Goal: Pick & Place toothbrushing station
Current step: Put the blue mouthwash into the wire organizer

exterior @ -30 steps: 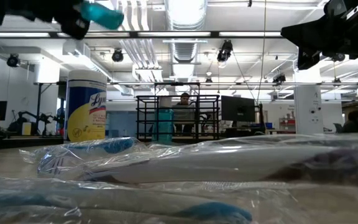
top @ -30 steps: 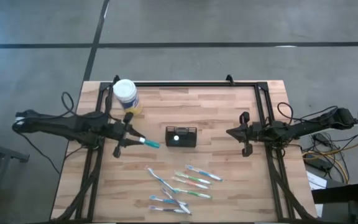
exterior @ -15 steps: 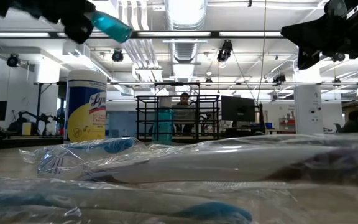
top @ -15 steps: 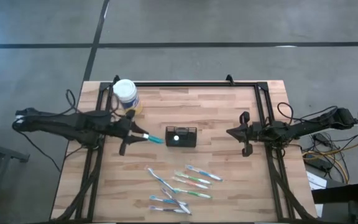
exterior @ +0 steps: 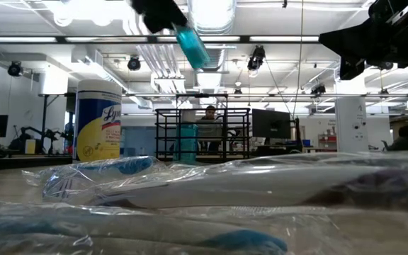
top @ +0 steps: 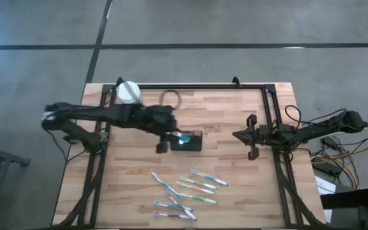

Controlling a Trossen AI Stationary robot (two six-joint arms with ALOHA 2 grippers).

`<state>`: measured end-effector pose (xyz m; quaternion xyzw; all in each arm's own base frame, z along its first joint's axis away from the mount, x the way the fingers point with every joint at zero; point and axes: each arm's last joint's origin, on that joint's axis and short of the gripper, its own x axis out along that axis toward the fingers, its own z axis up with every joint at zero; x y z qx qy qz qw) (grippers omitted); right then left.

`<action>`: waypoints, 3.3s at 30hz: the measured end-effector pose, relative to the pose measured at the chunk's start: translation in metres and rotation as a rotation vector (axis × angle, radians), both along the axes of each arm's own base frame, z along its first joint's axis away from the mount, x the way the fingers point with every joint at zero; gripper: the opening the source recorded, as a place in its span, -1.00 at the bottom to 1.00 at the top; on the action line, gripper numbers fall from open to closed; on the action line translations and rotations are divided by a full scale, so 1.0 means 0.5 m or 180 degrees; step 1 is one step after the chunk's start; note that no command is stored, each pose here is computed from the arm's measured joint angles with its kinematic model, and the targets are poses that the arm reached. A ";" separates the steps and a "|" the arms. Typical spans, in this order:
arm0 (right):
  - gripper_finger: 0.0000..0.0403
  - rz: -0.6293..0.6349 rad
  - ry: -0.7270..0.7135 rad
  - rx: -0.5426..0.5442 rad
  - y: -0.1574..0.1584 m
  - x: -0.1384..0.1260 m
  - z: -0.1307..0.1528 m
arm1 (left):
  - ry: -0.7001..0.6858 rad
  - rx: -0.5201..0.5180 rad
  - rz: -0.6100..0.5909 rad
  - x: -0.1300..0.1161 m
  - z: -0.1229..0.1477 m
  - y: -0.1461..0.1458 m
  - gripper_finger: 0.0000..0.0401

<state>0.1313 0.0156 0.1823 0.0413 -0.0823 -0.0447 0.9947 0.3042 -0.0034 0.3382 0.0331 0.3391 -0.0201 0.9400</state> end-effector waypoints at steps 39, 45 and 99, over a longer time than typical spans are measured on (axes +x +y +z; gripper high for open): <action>-0.96 -0.0007 0.0147 -0.0006 0.000 0.001 -0.009 | 0.1037 0.0193 -0.0124 0.137 -0.064 0.023 -0.50; -0.96 -0.0008 0.0147 -0.0012 0.000 0.001 -0.009 | 0.1034 0.0207 -0.0142 0.137 -0.071 0.025 -0.50; -0.96 -0.0068 0.0138 -0.0017 -0.001 0.001 -0.008 | 0.1026 0.0131 -0.0412 0.169 -0.186 0.037 -0.50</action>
